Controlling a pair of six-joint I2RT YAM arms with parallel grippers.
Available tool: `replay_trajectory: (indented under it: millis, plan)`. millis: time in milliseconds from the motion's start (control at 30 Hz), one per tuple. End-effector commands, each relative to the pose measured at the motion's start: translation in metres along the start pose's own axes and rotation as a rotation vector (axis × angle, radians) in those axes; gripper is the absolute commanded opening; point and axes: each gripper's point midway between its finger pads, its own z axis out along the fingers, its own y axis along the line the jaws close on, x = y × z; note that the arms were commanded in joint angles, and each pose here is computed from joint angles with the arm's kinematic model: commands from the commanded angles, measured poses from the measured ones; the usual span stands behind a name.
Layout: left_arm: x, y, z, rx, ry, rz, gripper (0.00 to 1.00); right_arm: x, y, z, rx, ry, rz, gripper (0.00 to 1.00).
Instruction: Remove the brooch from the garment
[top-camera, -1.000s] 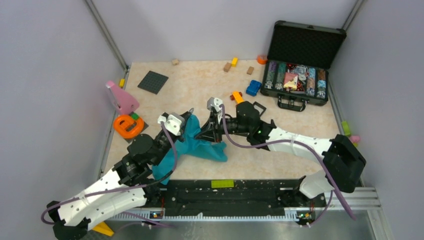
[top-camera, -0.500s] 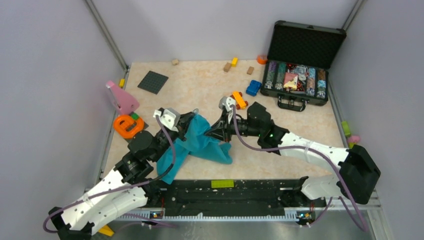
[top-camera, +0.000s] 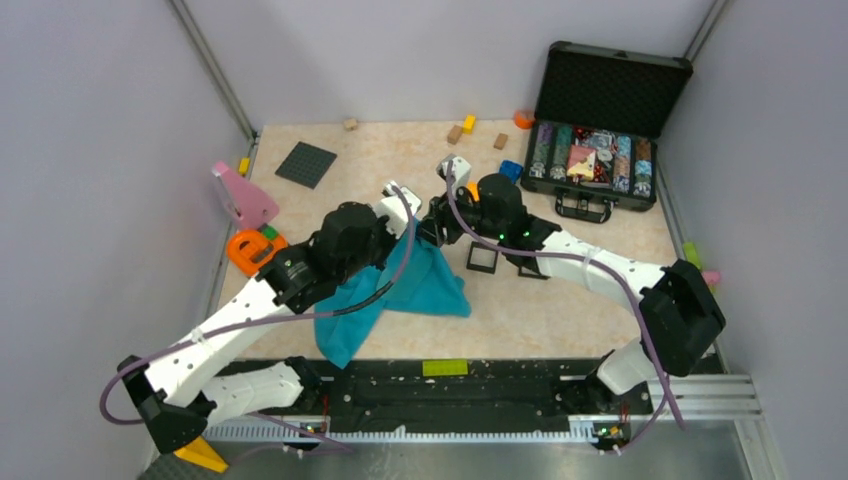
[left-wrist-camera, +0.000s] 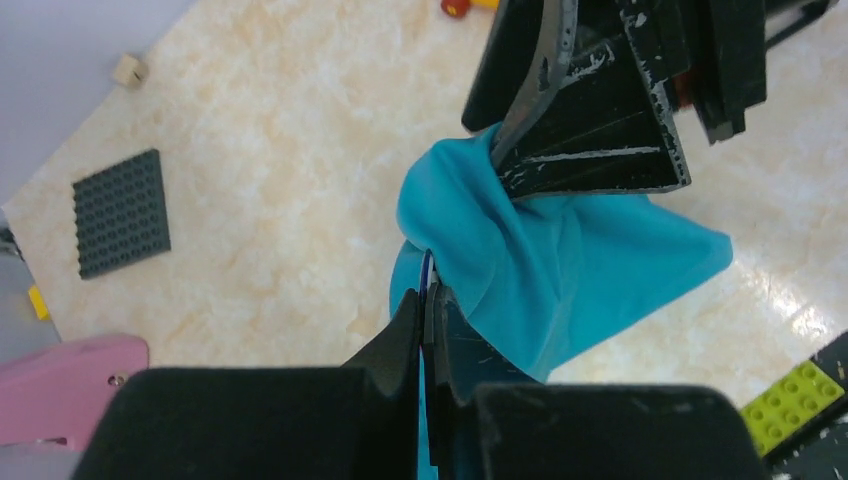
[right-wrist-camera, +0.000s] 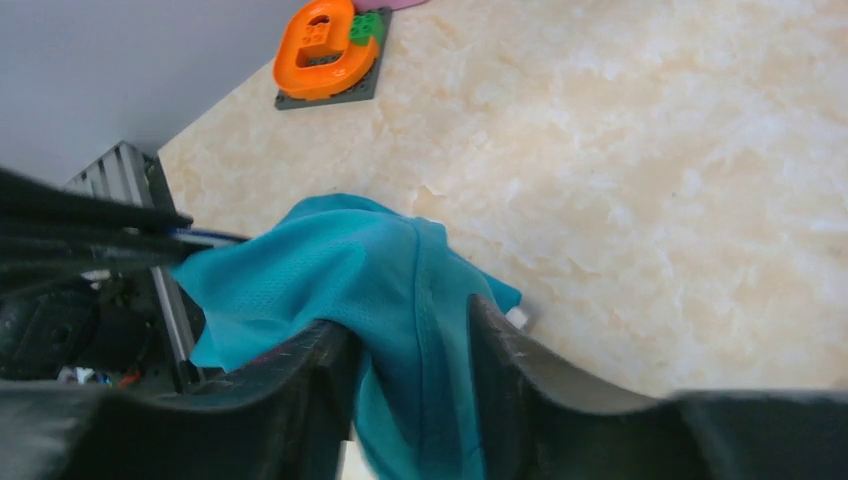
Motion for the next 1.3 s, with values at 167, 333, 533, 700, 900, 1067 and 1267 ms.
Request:
replay_trajectory:
  millis: [167, 333, 533, 700, 900, 1067, 1267]
  plan:
    - [0.034, -0.02, -0.006, 0.174, 0.325, -0.228, 0.0, -0.025, 0.006, -0.033, -0.128, -0.14, 0.012, 0.74]
    - [0.027, -0.031, 0.002, 0.324, 0.336, -0.443, 0.0, -0.007, 0.029, -0.05, -0.269, -0.124, -0.009, 0.82]
    - [0.019, -0.032, 0.007, 0.366, 0.414, -0.654, 0.0, -0.006, 0.031, -0.065, -0.231, -0.145, -0.004, 0.86]
    - [0.011, -0.05, 0.005, 0.525, 0.416, -0.716, 0.0, -0.005, 0.041, -0.056, -0.258, -0.131, 0.045, 0.86]
    - [-0.002, -0.061, -0.002, 0.63, 0.371, -0.728, 0.0, 0.005, 0.062, -0.04, -0.292, -0.089, 0.028, 0.86]
    - [-0.002, -0.06, -0.003, 0.625, 0.364, -0.72, 0.0, 0.013, 0.072, -0.037, -0.335, -0.064, 0.016, 0.84]
    - [0.002, -0.06, -0.001, 0.623, 0.378, -0.713, 0.0, 0.016, 0.066, -0.034, -0.295, -0.04, 0.023, 0.47]
